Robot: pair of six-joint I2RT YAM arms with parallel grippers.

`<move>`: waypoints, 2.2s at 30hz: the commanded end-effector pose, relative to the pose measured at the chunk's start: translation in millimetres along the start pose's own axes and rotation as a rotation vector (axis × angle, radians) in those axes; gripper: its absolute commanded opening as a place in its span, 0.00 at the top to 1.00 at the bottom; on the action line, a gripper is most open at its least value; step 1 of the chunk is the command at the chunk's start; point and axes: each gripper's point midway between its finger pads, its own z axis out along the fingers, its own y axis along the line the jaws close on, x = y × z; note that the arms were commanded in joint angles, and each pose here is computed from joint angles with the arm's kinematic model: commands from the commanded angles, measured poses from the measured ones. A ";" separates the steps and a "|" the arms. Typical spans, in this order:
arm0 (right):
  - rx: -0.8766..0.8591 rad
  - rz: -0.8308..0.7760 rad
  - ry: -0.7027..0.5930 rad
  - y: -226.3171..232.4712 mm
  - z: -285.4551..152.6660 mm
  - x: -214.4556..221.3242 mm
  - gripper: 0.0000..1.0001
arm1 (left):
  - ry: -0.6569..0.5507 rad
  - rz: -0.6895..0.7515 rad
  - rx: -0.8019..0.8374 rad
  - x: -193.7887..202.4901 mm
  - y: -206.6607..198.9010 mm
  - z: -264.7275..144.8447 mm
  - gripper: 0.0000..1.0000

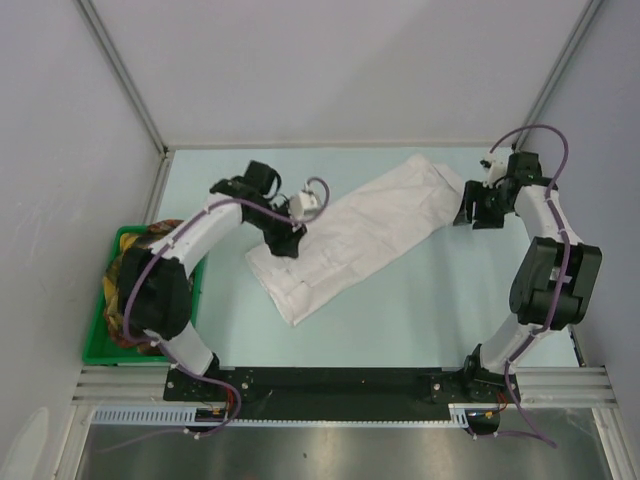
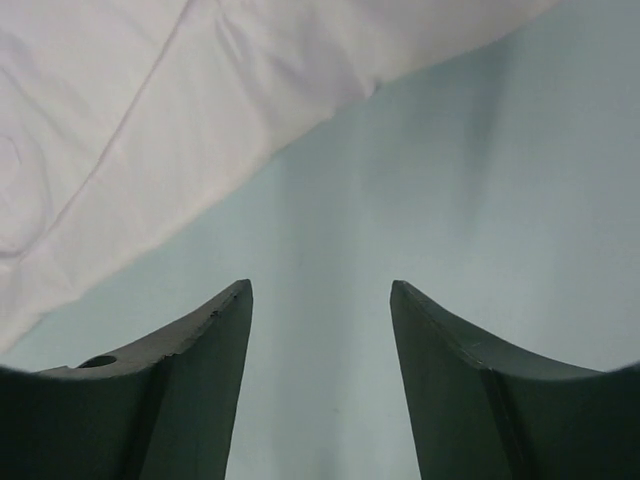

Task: Fold and stack the long sleeve shirts
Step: Fold the shirt

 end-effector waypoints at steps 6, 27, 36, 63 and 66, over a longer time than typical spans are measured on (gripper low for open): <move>-0.175 0.197 0.059 14.3 59.7 13.2 0.41 | 0.033 -0.397 -0.150 53.5 130.9 -5.0 0.40; -0.238 0.223 0.084 7.9 150.6 -2.5 0.59 | 0.252 -0.654 0.162 159.4 -19.6 29.4 0.97; -0.315 0.114 0.105 55.5 203.7 -34.1 0.76 | 0.323 -0.594 0.224 172.1 -73.3 33.2 1.00; -0.223 -0.082 -0.324 133.2 261.5 -181.9 1.00 | 0.239 -0.611 0.246 139.2 -58.5 49.9 0.54; -0.229 -0.092 -0.376 136.0 260.3 -193.6 1.00 | 0.241 -0.580 0.261 132.4 -64.4 55.4 0.55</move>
